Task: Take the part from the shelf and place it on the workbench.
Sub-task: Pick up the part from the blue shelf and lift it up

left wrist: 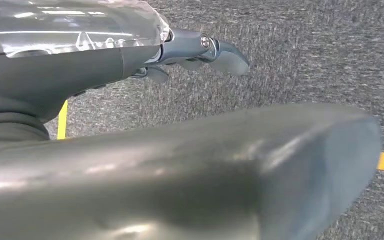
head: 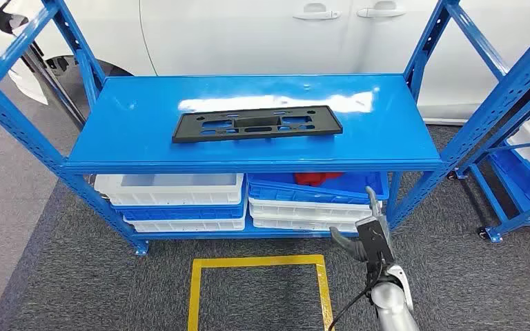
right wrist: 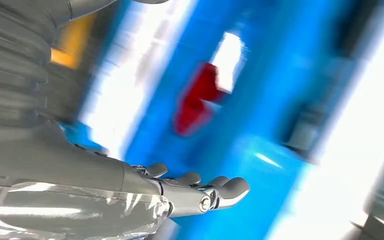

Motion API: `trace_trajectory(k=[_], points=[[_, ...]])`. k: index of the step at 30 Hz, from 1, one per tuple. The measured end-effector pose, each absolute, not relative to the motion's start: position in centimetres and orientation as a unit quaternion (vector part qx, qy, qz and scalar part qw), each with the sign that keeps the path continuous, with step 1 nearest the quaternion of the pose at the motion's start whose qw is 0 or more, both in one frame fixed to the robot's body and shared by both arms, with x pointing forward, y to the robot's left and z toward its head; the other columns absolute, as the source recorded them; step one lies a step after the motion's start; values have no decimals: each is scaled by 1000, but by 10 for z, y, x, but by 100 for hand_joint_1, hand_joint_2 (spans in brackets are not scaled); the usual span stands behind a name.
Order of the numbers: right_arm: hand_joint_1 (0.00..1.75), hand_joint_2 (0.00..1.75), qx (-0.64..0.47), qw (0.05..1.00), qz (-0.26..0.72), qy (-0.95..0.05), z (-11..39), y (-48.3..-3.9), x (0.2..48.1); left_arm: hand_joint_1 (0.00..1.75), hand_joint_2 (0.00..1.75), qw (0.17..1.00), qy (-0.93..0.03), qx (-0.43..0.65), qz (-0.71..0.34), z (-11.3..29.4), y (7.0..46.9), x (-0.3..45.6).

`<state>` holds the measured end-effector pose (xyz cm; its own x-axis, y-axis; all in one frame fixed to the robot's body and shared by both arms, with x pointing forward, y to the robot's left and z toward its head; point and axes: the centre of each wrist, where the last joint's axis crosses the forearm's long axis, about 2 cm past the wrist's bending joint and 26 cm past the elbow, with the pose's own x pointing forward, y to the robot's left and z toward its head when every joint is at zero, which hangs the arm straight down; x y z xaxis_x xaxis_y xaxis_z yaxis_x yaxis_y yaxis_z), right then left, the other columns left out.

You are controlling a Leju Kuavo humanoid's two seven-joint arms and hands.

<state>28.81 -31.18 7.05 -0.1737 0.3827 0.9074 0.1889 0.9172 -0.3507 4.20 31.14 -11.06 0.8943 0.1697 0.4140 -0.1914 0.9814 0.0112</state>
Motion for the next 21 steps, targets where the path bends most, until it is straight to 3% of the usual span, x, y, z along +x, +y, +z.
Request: trace_trajectory(k=[12,21], points=[[0,175,-186,399,109,-891,189,-262,355,0,0,971,-221,1,91,-110,295,56],[0,175,-176,299,207,-915,225,-191,368,0,0,971,-224,-10,79,-108,288,65]])
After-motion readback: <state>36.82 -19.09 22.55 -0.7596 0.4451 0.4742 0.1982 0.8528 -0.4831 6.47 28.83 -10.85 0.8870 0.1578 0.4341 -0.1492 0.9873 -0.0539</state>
